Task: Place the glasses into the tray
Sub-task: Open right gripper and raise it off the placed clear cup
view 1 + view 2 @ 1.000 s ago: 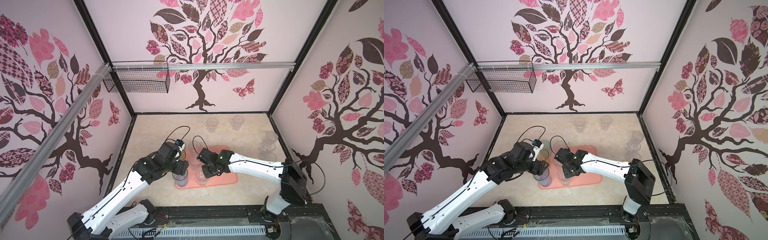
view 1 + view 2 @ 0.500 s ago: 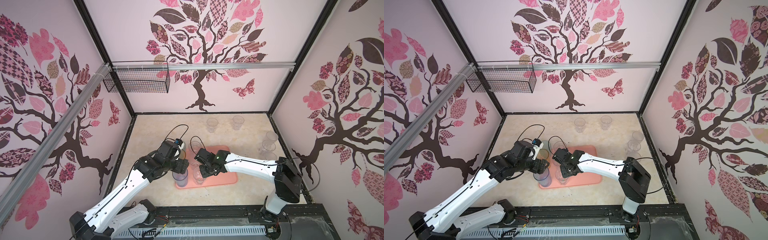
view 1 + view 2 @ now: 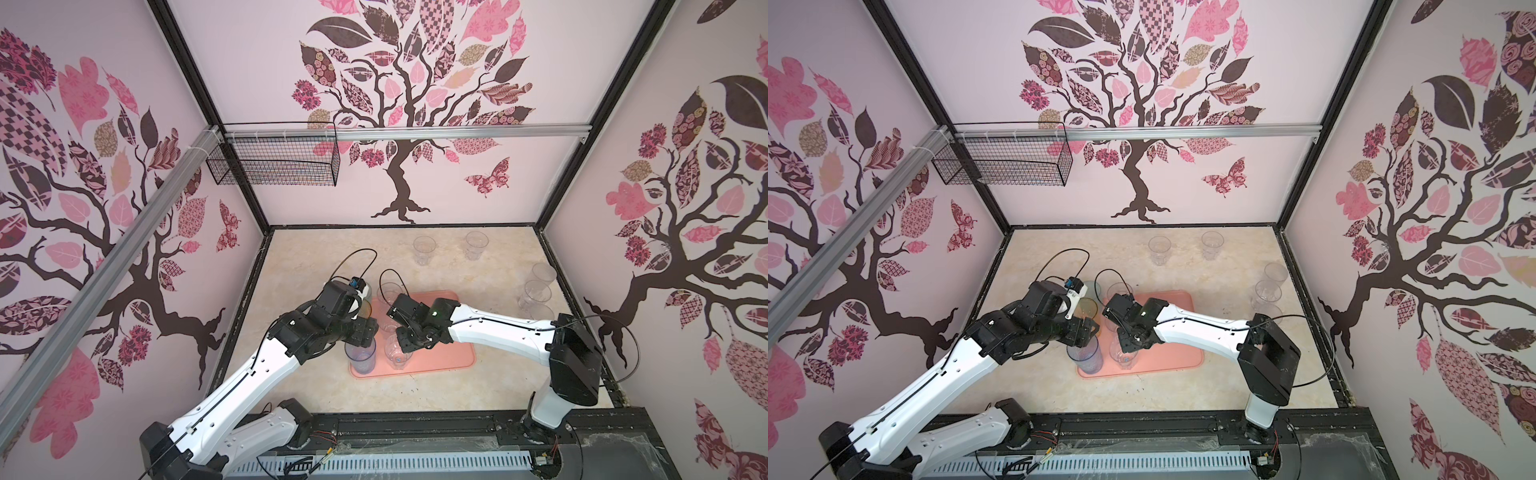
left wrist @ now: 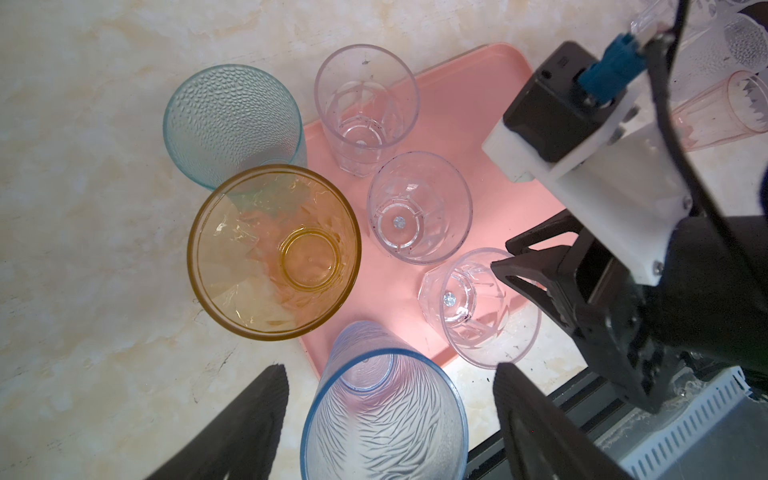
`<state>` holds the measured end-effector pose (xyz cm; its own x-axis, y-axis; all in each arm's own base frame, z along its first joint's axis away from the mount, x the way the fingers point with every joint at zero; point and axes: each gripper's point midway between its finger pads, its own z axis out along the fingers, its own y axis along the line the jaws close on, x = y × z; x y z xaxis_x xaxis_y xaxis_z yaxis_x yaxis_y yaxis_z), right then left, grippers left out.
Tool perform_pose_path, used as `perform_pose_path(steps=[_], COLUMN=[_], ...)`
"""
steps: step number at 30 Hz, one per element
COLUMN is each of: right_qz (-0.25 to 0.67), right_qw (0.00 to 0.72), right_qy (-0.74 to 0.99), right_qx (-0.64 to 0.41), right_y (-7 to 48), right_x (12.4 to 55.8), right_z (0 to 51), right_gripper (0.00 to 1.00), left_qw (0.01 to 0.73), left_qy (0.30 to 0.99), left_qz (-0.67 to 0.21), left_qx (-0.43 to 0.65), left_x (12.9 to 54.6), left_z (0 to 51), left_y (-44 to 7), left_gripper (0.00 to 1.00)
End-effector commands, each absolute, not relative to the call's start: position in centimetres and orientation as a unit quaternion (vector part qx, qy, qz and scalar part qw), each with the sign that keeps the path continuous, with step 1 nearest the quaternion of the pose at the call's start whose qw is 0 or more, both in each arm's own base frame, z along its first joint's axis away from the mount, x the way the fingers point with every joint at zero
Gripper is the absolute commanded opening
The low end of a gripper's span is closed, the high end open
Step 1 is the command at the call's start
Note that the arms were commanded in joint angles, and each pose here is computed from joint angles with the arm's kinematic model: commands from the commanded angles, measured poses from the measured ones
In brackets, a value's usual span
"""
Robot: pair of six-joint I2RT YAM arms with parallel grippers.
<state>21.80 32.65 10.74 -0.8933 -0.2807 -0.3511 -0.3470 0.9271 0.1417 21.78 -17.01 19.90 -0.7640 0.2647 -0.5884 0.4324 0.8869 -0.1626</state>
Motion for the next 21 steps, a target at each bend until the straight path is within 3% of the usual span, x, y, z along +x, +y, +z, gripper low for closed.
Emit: perform_pose_path(steps=[1,8,13,21], right_qz=[0.117,0.153,0.164,0.206], right_qw=[0.190,0.160,0.178,0.241], right_qy=[0.961,0.962,0.957,0.942], right_qx=[-0.165,-0.162,-0.158,-0.110], right_y=[33.0,34.2,34.1,31.1], right_x=[22.2,21.4,21.9,28.1], right_z=[13.3,12.3,13.8,19.2], right_gripper=[0.27,0.27,0.28,0.39], left_qw=[0.297,0.304,0.306,0.358], left_qy=[0.924,0.922,0.922,0.902], left_qz=[-0.151,-0.153,-0.153,-0.153], left_qx=[0.186,0.183,0.184,0.186], left_x=[22.0,22.3,22.6,25.7], left_z=[20.2,20.6,20.8,24.1], left_y=[-17.0,-17.1,-17.4,-18.9], left_gripper=[0.82,0.82,0.82,0.82])
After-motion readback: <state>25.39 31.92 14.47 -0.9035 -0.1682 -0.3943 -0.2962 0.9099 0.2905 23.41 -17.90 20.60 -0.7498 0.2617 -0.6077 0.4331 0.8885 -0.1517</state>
